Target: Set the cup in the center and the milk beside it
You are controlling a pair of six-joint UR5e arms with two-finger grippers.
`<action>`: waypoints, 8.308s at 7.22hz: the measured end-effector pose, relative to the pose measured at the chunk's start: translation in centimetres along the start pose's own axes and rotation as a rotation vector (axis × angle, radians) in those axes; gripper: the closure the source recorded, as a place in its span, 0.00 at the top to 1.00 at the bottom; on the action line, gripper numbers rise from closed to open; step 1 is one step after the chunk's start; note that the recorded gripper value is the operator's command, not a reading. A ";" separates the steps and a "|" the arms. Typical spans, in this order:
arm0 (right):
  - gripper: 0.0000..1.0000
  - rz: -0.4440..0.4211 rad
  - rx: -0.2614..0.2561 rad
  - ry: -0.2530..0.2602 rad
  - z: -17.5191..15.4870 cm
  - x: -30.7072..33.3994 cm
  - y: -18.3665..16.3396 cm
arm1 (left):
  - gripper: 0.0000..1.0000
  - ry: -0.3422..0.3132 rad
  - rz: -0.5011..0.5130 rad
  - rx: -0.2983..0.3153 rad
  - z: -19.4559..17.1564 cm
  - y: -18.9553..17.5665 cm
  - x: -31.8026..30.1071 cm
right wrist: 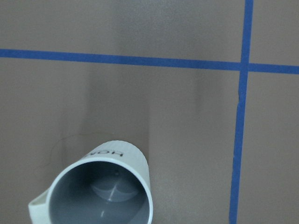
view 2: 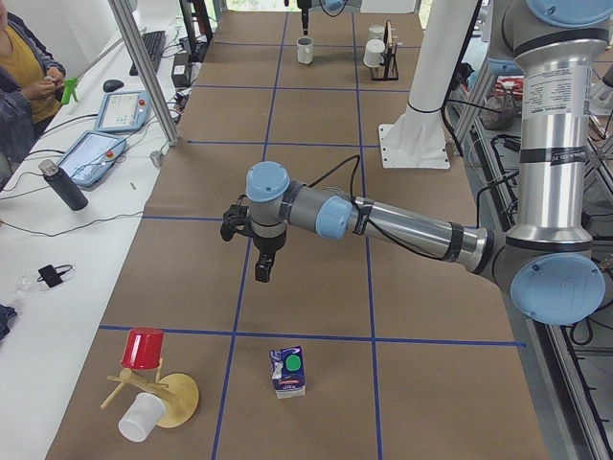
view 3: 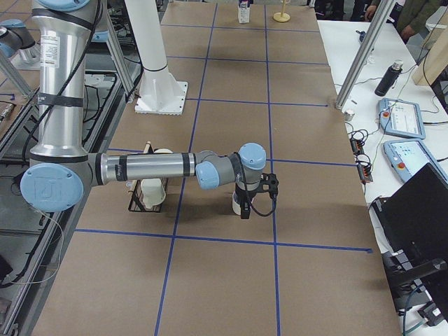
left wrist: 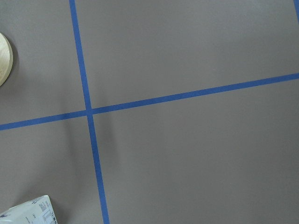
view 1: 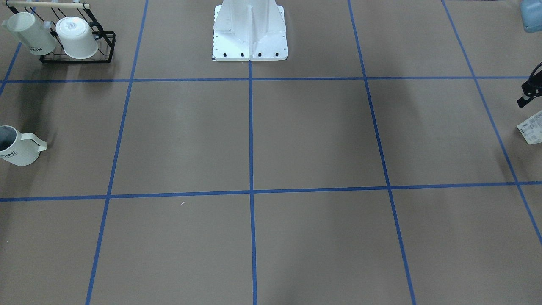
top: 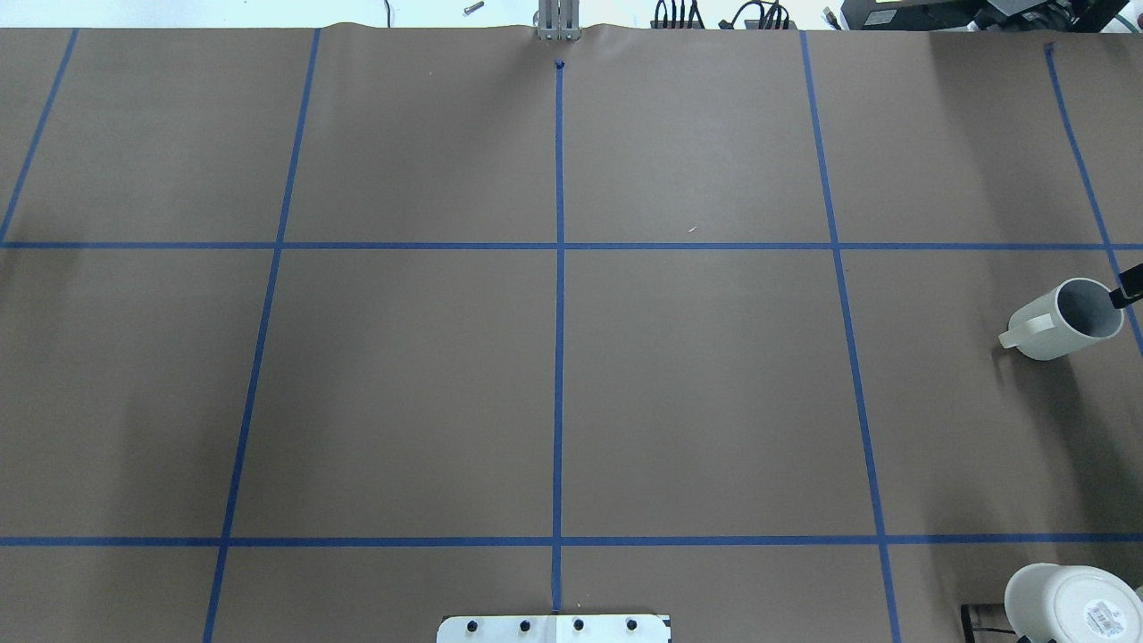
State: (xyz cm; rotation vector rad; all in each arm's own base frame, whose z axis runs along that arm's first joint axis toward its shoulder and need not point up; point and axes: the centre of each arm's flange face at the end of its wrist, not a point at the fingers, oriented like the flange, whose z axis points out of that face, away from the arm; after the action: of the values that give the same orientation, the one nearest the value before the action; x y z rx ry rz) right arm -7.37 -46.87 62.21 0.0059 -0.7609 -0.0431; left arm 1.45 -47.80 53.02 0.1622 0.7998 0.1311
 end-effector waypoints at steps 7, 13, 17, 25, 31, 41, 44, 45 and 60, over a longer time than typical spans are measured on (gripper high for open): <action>0.00 0.017 0.008 -0.025 4.0 -0.9 -1.4 | 0.98 0.001 0.006 0.007 -0.4 0.0 0.3; 0.00 -0.238 0.068 -0.064 -3.1 -26.5 -7.0 | 0.98 0.002 0.008 0.007 -0.3 -0.2 0.4; 0.00 -0.268 0.090 -0.085 -2.7 -54.2 -14.1 | 0.98 0.002 0.008 0.007 -0.3 -0.4 0.4; 0.53 -0.283 0.100 -0.110 2.0 -64.6 -15.3 | 0.98 0.003 0.011 0.012 -0.6 -0.1 0.7; 1.00 -0.267 0.147 -0.148 -2.1 -62.2 -16.5 | 0.97 -0.003 -0.011 0.002 -0.9 0.8 -2.0; 1.00 -0.194 0.165 -0.134 -2.3 -44.8 -12.8 | 0.98 0.014 -0.359 -0.022 0.4 7.2 -21.5; 1.00 -0.192 0.162 -0.129 -1.8 -44.2 -12.6 | 0.98 0.026 -0.370 -0.044 1.5 7.3 -21.2; 1.00 -0.193 0.162 -0.128 -1.7 -44.3 -12.5 | 0.98 0.026 -0.364 -0.055 2.3 7.3 -21.1; 1.00 -0.191 0.152 -0.129 -1.0 -44.8 -11.8 | 0.38 -0.015 -0.333 -0.082 5.9 5.7 -18.5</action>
State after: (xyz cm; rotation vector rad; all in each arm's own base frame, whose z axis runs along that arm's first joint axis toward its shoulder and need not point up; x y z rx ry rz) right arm -39.50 -56.82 30.39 0.2220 -0.8897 -0.1685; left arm -7.33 -46.02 71.15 -0.0486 0.7942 -0.1517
